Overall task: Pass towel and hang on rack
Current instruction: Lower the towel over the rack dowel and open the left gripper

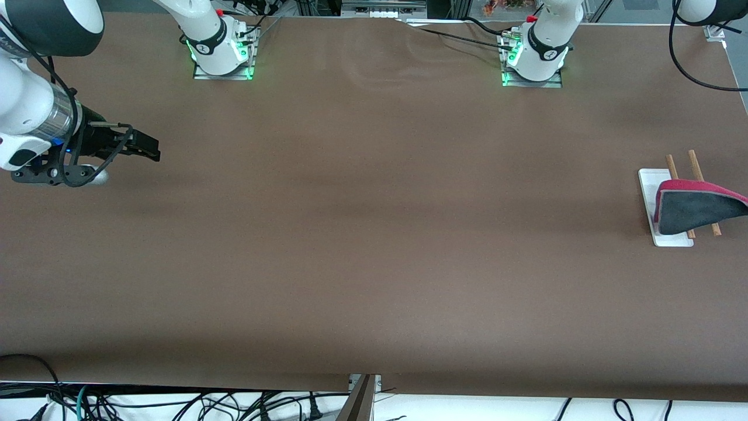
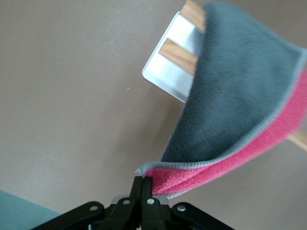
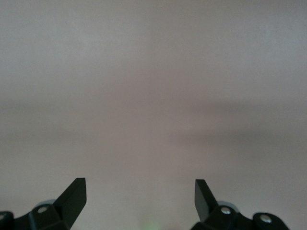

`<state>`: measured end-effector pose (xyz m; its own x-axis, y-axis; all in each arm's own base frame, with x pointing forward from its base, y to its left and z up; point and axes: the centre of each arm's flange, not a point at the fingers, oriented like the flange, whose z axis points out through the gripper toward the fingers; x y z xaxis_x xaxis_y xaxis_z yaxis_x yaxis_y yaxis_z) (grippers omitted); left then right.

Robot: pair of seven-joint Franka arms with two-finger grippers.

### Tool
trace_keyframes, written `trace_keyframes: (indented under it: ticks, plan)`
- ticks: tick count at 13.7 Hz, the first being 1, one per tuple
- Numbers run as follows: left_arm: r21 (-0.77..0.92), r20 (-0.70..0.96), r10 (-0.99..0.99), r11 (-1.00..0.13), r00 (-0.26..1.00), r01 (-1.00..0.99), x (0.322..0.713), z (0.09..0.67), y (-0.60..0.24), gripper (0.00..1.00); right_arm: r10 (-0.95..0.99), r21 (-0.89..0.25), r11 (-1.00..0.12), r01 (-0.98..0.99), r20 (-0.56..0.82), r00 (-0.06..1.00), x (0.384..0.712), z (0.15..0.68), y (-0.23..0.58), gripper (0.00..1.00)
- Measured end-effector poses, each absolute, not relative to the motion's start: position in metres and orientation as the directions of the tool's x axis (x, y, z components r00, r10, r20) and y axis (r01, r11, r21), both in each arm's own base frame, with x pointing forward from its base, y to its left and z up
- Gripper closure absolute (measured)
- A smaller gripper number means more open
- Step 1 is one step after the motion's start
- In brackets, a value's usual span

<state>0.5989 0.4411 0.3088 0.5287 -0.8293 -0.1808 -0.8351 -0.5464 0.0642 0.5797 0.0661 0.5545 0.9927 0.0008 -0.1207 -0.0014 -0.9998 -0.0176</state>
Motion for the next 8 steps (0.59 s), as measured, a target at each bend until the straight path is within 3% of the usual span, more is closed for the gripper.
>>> trace_keyframes:
  ticks: [2,3,8]
  plan:
    - [0.074,-0.182,-0.827,-0.551,0.532,-0.831,0.596,0.285,0.448,0.99,-0.005,-0.018,-1.0,-0.007,-0.109,0.994,0.582,0.554,0.063,0.0]
    - [0.084,-0.183,-0.825,-0.556,0.536,-0.827,0.592,0.274,0.452,0.93,-0.007,-0.017,-1.0,-0.009,-0.112,0.994,0.583,0.552,0.063,0.0]
    - [0.083,-0.181,-0.822,-0.559,0.54,-0.825,0.591,0.266,0.457,0.43,0.006,-0.019,-1.0,0.004,-0.123,0.992,0.594,0.537,0.038,0.0]
